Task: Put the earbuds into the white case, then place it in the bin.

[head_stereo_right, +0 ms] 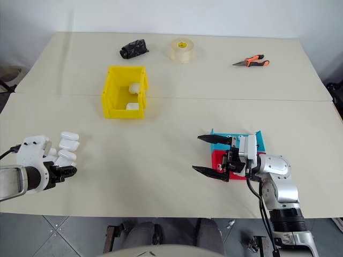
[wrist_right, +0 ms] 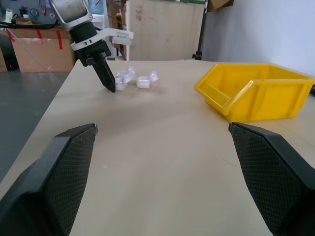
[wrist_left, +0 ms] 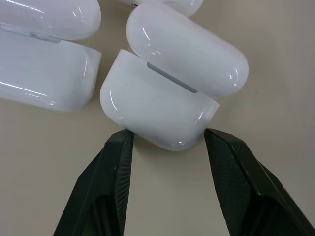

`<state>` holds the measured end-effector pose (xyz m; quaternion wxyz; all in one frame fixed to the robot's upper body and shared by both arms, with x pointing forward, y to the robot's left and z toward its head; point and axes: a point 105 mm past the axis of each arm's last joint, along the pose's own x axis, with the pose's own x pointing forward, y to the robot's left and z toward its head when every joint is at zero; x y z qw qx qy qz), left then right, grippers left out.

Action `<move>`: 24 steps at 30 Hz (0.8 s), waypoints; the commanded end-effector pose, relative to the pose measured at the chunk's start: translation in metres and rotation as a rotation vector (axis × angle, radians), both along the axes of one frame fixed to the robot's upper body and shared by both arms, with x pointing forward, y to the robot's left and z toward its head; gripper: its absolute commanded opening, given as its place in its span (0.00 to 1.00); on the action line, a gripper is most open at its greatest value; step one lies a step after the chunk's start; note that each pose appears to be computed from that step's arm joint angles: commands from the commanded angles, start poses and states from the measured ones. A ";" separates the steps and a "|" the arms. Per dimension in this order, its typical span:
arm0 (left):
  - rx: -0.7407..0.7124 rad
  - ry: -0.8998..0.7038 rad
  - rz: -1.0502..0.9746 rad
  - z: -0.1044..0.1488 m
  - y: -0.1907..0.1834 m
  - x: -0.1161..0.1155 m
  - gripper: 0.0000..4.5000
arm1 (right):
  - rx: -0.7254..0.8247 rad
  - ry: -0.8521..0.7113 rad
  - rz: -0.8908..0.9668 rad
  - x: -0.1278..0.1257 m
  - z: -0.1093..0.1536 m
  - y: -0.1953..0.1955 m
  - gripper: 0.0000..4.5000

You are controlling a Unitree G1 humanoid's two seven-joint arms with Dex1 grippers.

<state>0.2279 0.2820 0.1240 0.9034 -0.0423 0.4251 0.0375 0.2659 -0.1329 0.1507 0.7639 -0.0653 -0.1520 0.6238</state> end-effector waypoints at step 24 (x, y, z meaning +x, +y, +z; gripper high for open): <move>0.041 -0.185 -0.047 0.004 -0.033 -0.030 0.99 | -0.079 0.033 0.054 0.014 0.007 -0.021 1.00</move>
